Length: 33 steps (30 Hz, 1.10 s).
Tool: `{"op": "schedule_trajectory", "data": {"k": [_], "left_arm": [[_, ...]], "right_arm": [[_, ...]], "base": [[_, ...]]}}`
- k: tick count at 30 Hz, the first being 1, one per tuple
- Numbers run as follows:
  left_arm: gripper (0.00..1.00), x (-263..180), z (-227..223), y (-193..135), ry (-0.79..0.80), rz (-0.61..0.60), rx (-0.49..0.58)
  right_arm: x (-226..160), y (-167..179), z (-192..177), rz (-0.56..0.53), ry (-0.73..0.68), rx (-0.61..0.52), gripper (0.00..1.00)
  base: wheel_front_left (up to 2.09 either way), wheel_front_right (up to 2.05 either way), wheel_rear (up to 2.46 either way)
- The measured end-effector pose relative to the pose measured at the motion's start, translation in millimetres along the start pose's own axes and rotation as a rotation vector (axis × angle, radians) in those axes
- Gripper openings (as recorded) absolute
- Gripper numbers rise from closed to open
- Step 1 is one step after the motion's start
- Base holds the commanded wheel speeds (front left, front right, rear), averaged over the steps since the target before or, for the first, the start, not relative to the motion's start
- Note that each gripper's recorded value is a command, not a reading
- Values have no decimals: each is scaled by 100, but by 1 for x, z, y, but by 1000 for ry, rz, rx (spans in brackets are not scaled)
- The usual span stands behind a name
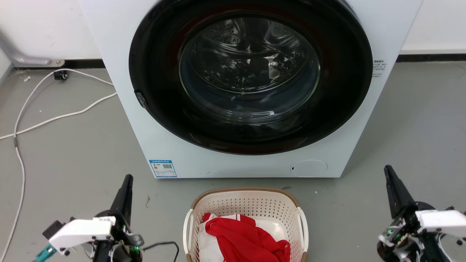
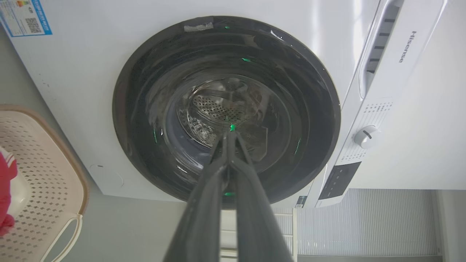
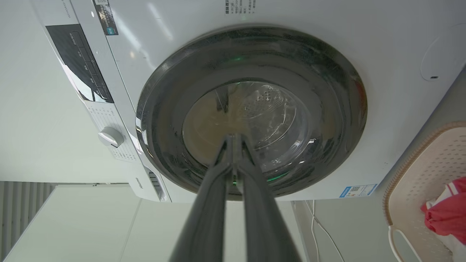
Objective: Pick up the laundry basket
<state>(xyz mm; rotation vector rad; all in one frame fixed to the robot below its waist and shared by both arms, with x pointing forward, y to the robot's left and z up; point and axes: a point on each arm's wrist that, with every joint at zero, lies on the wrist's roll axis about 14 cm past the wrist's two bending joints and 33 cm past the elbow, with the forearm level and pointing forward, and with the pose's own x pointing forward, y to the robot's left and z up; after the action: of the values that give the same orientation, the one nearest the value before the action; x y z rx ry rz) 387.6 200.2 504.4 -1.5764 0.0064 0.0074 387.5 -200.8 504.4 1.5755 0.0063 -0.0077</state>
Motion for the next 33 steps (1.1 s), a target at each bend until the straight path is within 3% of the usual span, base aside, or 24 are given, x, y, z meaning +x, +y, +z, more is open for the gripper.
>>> {"op": "schedule_trajectory", "data": {"k": [1, 7, 20, 29, 33], "left_arm": [[100, -1, 0, 3, 0, 8, -1], [100, -15, -2, 31, -7, 93, -7], [100, -15, 7, 23, -59, 71, 85], [100, -16, 22, 20, -114, 86, 192], [100, -17, 25, 14, -130, 85, 263]], "right_arm": [[-1, -2, 0, -7, 0, 1, 100], [-15, -31, -1, -93, -6, 9, 100], [-15, -32, -4, -98, -26, -73, 100], [-15, -30, 0, -98, -40, -233, 100], [-14, -24, 7, -83, -57, -356, 100]], "base": [[0, 0, 0], [0, 0, 0], [0, 0, 0], [0, 0, 0], [0, 0, 0]]}}
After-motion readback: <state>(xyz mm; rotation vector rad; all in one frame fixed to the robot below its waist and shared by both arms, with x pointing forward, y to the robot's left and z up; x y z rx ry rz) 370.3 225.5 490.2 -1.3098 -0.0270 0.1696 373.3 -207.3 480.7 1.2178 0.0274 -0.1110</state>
